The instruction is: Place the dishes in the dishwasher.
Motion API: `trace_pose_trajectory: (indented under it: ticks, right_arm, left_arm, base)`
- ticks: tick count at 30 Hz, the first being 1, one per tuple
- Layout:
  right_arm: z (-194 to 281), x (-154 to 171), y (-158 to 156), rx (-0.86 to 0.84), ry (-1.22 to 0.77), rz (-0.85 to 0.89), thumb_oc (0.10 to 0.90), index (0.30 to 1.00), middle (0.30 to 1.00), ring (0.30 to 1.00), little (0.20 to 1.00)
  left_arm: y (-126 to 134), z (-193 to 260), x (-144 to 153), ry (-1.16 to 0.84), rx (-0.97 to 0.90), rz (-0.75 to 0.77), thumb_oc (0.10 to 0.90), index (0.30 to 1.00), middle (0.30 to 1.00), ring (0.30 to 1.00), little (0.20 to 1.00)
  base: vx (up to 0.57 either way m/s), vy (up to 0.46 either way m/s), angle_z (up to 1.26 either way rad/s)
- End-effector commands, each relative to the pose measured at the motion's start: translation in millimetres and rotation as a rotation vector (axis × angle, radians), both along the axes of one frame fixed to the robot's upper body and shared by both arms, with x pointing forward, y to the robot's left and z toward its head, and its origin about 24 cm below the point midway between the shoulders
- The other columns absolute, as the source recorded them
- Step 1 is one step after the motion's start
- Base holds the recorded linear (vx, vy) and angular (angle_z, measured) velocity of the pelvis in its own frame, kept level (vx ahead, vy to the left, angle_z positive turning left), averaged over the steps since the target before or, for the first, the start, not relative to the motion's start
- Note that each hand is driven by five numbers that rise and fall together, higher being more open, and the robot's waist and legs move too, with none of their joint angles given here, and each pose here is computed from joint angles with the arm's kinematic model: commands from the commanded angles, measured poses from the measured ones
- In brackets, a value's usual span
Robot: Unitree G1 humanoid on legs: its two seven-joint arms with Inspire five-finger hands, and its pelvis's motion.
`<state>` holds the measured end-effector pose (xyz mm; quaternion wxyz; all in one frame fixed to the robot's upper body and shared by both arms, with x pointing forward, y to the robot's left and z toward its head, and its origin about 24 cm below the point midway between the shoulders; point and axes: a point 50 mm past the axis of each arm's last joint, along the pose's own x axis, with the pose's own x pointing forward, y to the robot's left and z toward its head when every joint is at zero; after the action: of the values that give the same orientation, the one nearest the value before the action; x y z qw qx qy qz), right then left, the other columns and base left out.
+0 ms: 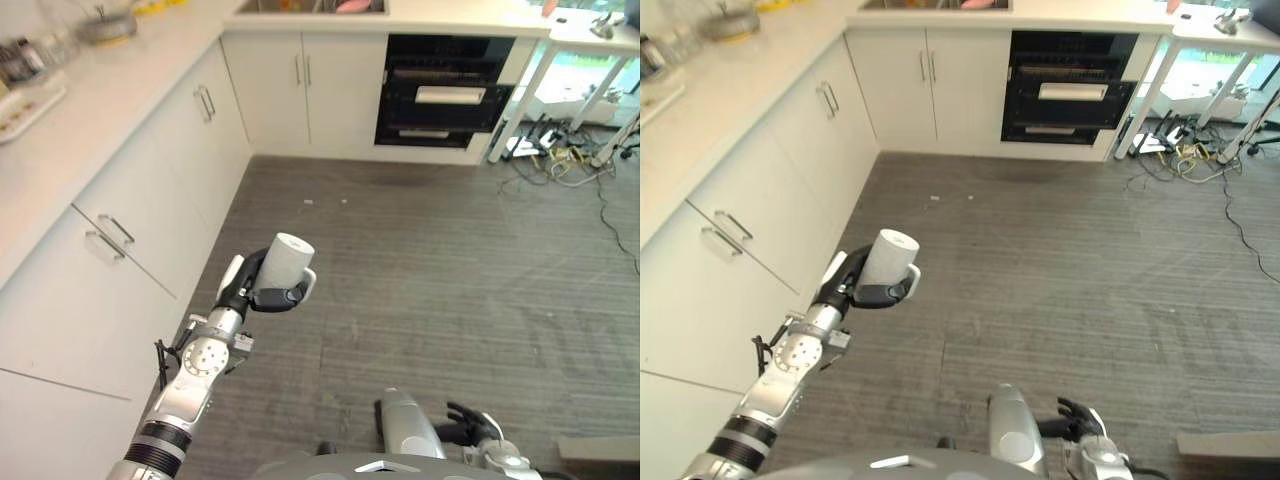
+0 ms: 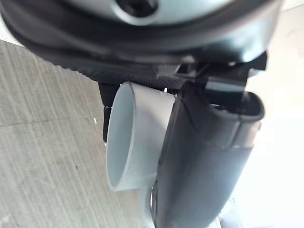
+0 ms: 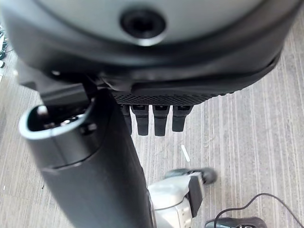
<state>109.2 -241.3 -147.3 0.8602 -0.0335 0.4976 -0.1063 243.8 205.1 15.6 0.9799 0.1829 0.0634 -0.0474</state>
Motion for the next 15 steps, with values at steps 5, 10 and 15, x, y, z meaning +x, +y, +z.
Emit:
trace_pose_trajectory:
  ticks: [5, 10, 15]
  right_arm:
    - [3.1, 11.2, -1.8, -0.026, -0.048, 0.000, 0.800, 0.900, 0.900, 0.900, 0.900]
    - [-3.1, -27.5, -16.4, -0.046, 0.049, -0.040, 0.800, 0.900, 0.900, 0.900, 0.900]
    - [7.9, -9.4, -36.0, -0.101, -0.001, -0.041, 0.800, 0.900, 0.900, 0.900, 0.900]
  left_arm:
    - [-10.7, 56.9, 24.4, -0.290, -0.001, -0.061, 0.400, 0.300, 0.300, 0.300, 0.300]
    - [-18.5, 43.2, 15.5, -0.251, -0.035, -0.073, 0.400, 0.300, 0.300, 0.300, 0.300]
    - [-12.2, 45.0, 14.0, -0.246, -0.043, -0.058, 0.400, 0.300, 0.300, 0.300, 0.300]
  base:
    - [0.16, -0.014, 0.34]
    - [0.97, -0.284, 0.18]
    - [0.44, -0.190, 0.16]
